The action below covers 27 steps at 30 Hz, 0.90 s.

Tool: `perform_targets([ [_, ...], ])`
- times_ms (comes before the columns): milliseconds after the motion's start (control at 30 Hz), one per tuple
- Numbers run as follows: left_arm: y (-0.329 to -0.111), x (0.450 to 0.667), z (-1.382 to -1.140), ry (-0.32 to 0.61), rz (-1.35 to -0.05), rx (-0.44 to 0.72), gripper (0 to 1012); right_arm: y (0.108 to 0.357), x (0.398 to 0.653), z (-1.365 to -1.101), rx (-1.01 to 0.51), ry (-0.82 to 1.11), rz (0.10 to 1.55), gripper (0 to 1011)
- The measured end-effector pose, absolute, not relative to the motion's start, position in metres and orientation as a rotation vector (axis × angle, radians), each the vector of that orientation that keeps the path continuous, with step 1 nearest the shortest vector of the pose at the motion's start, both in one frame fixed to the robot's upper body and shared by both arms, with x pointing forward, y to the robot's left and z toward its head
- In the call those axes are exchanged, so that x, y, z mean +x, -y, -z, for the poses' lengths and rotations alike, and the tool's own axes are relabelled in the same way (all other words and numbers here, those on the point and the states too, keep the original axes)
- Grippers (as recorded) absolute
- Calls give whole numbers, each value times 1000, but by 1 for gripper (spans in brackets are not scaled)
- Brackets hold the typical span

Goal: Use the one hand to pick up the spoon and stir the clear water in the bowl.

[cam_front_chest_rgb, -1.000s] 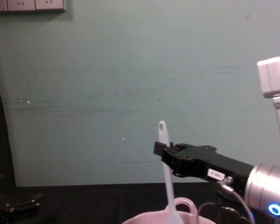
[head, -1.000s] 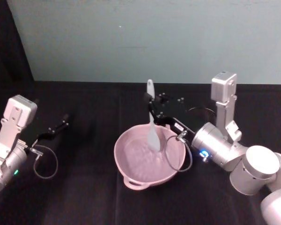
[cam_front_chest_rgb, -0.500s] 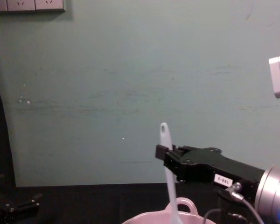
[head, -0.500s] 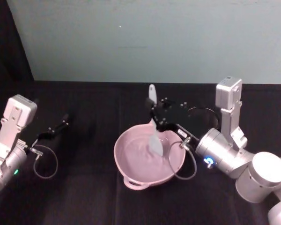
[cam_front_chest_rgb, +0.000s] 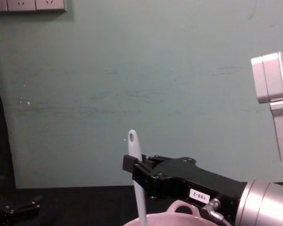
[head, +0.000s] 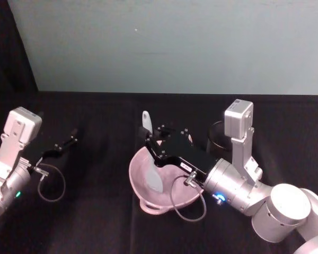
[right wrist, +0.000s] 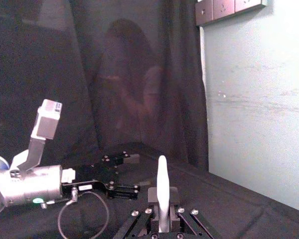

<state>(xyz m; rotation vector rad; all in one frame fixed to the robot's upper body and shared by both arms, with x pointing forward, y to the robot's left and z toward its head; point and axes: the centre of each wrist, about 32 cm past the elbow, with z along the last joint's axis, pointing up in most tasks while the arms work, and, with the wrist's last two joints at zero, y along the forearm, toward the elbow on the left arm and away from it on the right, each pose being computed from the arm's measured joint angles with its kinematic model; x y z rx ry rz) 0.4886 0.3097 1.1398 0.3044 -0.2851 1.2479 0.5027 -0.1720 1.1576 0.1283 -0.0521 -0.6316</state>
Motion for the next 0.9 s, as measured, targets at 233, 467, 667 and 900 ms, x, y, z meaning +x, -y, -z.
perform_targets([
  [233, -310, 489, -1140, 285, -1248, 304, 1005, 166, 502, -1161, 150, 48, 621, 120],
  [467, -310, 489, -1140, 285, -1248, 305, 1005, 165, 503, -1172, 174, 76, 621, 120],
  [667, -310, 489, -1140, 285, -1248, 305, 1005, 172, 507, -1189, 194, 116, 627, 120],
  [900, -310, 489, -1140, 285, -1248, 304, 1005, 186, 512, -1209, 229, 149, 650, 120],
])
